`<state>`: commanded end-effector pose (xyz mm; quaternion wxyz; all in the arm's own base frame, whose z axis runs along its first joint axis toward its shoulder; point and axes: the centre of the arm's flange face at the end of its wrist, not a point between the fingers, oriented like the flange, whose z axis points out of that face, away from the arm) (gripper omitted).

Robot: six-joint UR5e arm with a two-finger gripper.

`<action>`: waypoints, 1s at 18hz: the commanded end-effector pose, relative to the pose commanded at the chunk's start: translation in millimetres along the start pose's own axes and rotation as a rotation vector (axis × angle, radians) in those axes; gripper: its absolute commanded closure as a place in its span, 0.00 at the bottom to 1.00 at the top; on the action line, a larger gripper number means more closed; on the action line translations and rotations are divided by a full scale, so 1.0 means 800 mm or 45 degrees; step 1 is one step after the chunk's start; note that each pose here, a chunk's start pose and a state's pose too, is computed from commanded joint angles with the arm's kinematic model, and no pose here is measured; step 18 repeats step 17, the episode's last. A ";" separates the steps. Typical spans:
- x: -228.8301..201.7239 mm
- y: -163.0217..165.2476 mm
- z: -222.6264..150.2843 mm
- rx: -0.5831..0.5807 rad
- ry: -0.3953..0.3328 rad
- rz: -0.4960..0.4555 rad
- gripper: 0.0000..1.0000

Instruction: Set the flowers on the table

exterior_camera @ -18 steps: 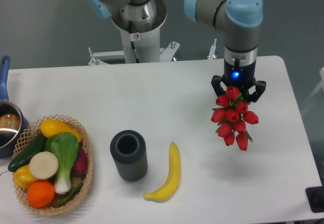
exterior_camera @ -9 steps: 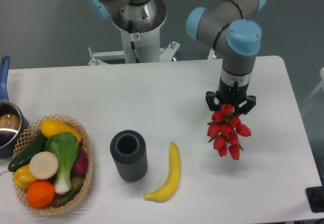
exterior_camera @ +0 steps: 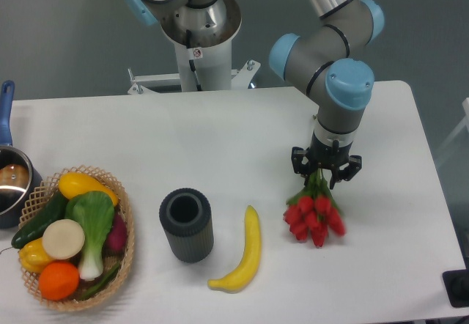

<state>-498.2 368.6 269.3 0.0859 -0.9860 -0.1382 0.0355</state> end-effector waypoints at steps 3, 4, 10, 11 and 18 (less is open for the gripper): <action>-0.011 -0.001 -0.038 0.049 -0.065 -0.008 0.00; -0.022 0.000 -0.060 0.082 -0.111 -0.015 0.00; -0.066 -0.003 -0.143 0.137 -0.252 0.172 0.00; -0.066 -0.002 -0.150 0.128 -0.255 0.250 0.00; -0.072 0.008 -0.152 0.075 -0.233 0.540 0.00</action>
